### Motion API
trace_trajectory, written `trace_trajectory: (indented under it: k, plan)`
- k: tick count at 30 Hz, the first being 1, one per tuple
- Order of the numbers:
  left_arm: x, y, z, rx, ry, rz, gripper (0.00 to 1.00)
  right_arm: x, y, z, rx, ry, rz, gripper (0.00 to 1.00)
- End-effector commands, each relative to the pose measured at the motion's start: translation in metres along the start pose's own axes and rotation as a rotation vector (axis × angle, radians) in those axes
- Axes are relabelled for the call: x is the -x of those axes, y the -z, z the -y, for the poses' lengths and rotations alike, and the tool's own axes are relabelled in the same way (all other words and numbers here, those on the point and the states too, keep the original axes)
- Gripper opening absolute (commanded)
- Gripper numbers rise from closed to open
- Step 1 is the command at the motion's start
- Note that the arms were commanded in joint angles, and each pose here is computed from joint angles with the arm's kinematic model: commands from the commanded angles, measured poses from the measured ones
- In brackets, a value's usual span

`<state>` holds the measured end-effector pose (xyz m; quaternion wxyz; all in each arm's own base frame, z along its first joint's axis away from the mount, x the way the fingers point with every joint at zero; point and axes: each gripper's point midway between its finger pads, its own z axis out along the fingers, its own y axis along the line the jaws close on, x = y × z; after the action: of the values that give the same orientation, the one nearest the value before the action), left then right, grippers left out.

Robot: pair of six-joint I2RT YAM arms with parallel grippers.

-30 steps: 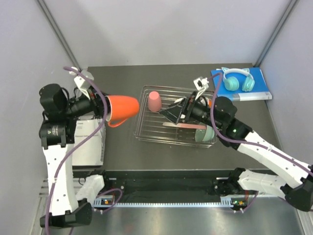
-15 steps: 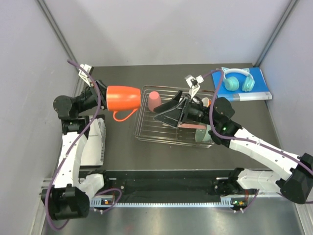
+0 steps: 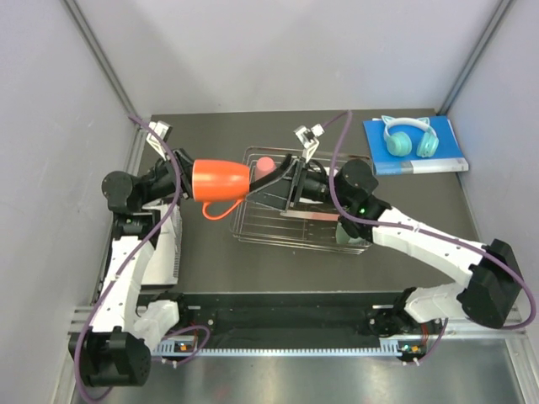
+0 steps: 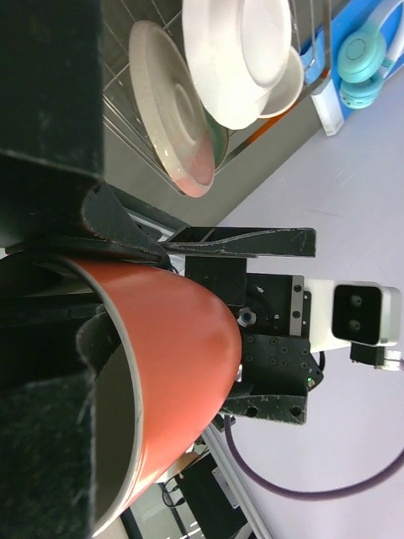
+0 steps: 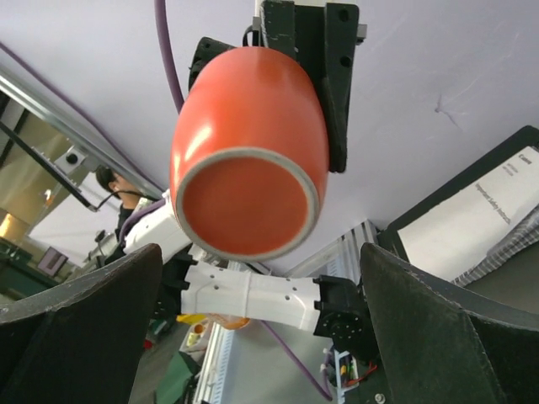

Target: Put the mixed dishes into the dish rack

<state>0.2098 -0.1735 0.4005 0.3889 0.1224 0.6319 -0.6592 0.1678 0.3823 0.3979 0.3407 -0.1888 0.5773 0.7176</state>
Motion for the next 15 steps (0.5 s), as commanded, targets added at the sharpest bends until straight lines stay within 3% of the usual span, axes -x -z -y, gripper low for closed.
trace_trajectory:
  k: [1, 15]
  plan:
    - [0.003, -0.001, 0.006, -0.001, -0.061, 0.046, 0.00, 0.016, -0.014, -0.039, 0.139, 0.018, 0.030, 1.00]
    - [-0.023, -0.006, -0.014, 0.038, -0.066, -0.017, 0.00, 0.013, -0.037, -0.040, 0.203, -0.063, 0.017, 1.00]
